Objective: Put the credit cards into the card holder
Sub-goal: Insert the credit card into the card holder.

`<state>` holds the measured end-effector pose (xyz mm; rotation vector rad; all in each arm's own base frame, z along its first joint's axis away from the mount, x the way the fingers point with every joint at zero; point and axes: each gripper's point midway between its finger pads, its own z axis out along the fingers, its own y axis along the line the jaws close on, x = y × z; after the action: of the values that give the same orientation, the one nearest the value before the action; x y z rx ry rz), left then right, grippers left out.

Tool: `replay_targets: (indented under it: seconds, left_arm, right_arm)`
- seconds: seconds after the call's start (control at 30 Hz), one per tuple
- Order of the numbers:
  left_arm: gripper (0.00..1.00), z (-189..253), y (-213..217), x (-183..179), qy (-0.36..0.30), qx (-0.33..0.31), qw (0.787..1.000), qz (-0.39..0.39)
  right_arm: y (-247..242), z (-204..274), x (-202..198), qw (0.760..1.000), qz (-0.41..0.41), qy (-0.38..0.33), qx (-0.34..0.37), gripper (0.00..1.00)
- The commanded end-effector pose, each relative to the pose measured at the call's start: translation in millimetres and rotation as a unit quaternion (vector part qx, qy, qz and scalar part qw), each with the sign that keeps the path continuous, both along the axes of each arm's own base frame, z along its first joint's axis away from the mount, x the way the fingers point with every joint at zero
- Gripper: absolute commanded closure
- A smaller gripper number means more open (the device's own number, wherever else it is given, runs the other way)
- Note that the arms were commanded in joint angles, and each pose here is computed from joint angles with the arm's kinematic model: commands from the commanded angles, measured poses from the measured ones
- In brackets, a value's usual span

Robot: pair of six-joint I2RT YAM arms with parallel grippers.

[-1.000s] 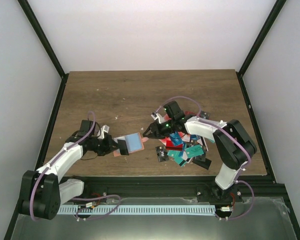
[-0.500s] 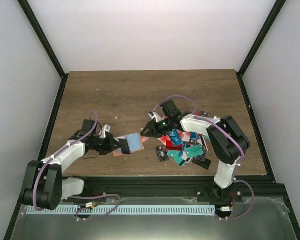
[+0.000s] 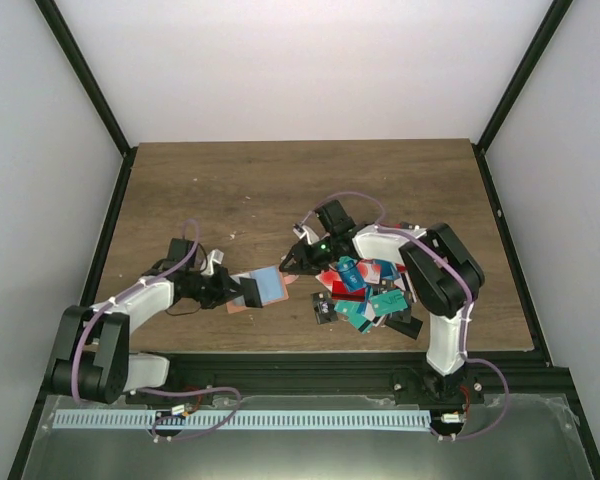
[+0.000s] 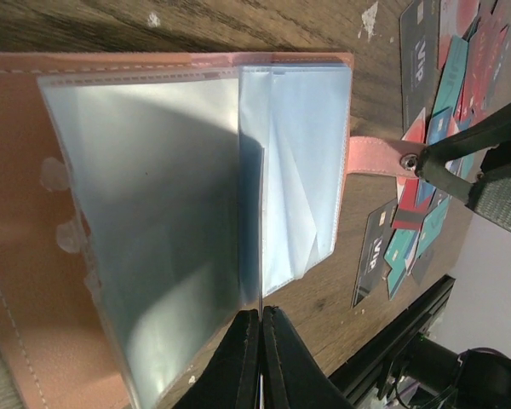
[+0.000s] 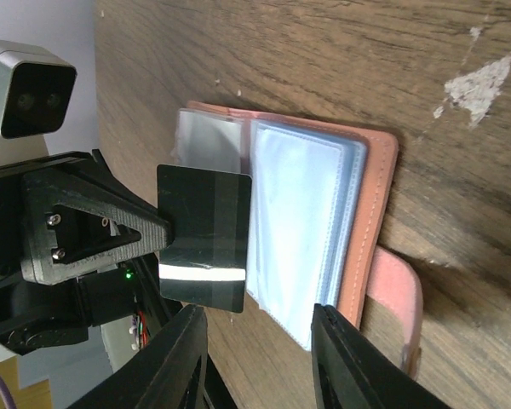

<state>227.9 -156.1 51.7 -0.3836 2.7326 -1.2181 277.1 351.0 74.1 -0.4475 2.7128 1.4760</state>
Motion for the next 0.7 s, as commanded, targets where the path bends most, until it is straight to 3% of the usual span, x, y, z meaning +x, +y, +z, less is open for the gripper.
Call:
replay_targets:
  seconds: [0.0, 0.67]
  left_arm:
    - [0.96, -2.3, -1.1, 3.3, -0.009, -0.007, 1.0, -0.004]
    - [0.96, -10.3, -3.5, 13.7, -0.015, -0.01, 1.0, -0.006]
  right_arm:
    - [9.8, -5.1, 6.5, 1.0, 0.016, -0.011, -0.001, 0.64]
    - [9.9, -44.9, 5.6, 0.999, 0.032, 0.014, -0.028, 0.68]
